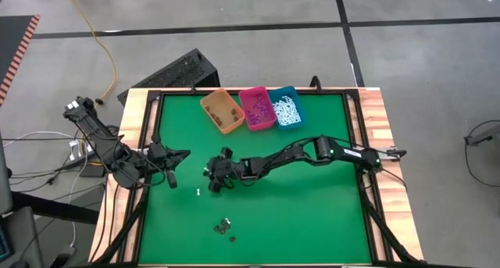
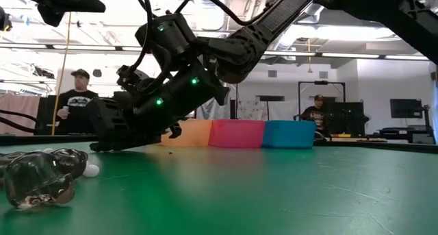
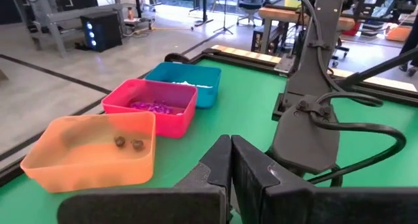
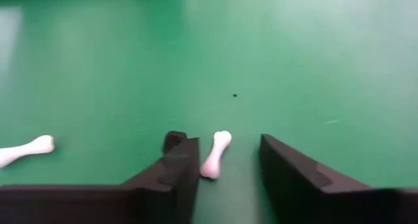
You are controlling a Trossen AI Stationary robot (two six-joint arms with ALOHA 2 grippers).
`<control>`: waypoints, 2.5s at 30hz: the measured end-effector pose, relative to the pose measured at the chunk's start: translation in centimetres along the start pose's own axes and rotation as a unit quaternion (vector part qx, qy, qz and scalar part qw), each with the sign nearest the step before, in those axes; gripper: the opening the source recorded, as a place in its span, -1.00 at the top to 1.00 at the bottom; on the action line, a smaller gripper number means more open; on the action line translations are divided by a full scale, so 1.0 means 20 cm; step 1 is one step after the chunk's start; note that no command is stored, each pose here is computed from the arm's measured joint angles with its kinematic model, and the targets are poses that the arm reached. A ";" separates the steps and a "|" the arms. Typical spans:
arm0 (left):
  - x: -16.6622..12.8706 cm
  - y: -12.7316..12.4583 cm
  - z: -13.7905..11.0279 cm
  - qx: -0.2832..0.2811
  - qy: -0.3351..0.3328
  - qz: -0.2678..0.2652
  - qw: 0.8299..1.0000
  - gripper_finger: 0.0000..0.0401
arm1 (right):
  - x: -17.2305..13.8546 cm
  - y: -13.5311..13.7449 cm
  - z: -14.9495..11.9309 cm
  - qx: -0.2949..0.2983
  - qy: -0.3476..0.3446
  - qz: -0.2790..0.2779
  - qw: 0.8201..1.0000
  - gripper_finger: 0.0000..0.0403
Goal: Sort Halloween decoration
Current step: Put the white bone toy into the blue bin, then put the top white bone toy into the blue bin
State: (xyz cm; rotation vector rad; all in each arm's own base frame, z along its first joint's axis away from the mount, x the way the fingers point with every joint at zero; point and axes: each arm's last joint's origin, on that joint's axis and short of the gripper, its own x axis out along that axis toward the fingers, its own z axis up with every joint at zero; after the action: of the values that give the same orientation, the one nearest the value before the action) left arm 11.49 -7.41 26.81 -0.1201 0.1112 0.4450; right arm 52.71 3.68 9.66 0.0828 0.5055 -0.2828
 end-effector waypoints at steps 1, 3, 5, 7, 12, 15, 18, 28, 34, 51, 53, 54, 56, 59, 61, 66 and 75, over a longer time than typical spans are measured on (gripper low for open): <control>0.00 0.00 0.00 0.000 0.000 0.001 1.000 1.00 | 0.00 0.00 0.00 0.000 0.001 -0.001 1.000 0.10; 0.00 0.00 0.00 0.000 -0.001 0.001 1.000 1.00 | 0.00 -0.01 -0.01 -0.002 0.005 -0.003 1.000 0.28; 0.00 0.00 0.00 -0.001 -0.001 0.001 1.000 1.00 | 0.00 0.00 -0.02 -0.005 0.012 -0.004 1.000 0.46; 0.00 0.00 0.00 -0.001 -0.001 0.001 1.000 1.00 | 0.00 0.01 -0.02 -0.007 0.016 -0.004 1.000 0.60; 0.00 0.00 0.00 0.003 0.001 0.002 1.000 1.00 | 0.00 0.01 -0.02 -0.005 0.017 -0.003 1.000 0.77; 0.00 0.00 0.00 0.003 0.001 0.002 1.000 1.00 | -0.01 0.02 -0.03 -0.006 0.017 -0.001 1.000 0.77; 0.00 0.00 0.00 0.005 0.002 0.002 1.000 1.00 | -0.02 0.02 -0.01 -0.006 0.014 0.001 1.000 0.77; 0.00 0.00 -0.01 0.007 0.003 0.000 1.000 1.00 | -0.13 0.00 0.17 -0.027 -0.005 0.018 0.999 0.77; -0.01 0.00 -0.01 0.009 0.006 -0.009 1.000 1.00 | -0.28 -0.09 0.38 -0.059 -0.024 0.002 0.998 0.77; -0.05 0.01 -0.06 -0.008 0.014 -0.002 1.000 1.00 | -0.93 -0.79 0.31 -0.011 0.032 -0.169 0.985 0.77; -0.05 0.01 -0.06 -0.011 0.013 -0.002 1.000 1.00 | -1.02 -0.88 0.26 0.003 0.037 -0.203 0.979 0.77; -0.05 0.01 -0.06 -0.011 0.012 0.000 1.000 1.00 | -1.06 -0.92 0.24 0.010 0.038 -0.224 0.974 0.77; -0.05 0.01 -0.06 -0.016 0.009 0.004 1.000 1.00 | -1.14 -1.00 0.19 0.029 0.037 -0.259 0.965 0.77; -0.05 0.01 -0.06 -0.017 0.008 0.005 1.000 1.00 | -1.21 -1.12 0.11 0.081 0.039 -0.291 0.952 0.76; -0.05 0.01 -0.06 -0.019 0.008 0.005 1.000 1.00 | -1.23 -1.19 0.06 0.112 0.044 -0.290 0.949 0.72; -0.05 0.01 -0.06 -0.025 0.007 0.004 1.000 1.00 | -1.21 -1.27 0.02 0.144 0.059 -0.253 0.955 0.50; -0.05 0.01 -0.06 -0.028 0.007 0.004 1.000 1.00 | -1.21 -1.27 0.04 0.158 0.054 -0.224 0.960 -0.08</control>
State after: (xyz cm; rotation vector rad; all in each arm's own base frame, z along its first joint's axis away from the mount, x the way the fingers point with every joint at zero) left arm 10.37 -7.82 25.84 -0.1773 0.1121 0.4551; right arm 25.50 -14.78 21.99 0.2977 0.5813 -0.8060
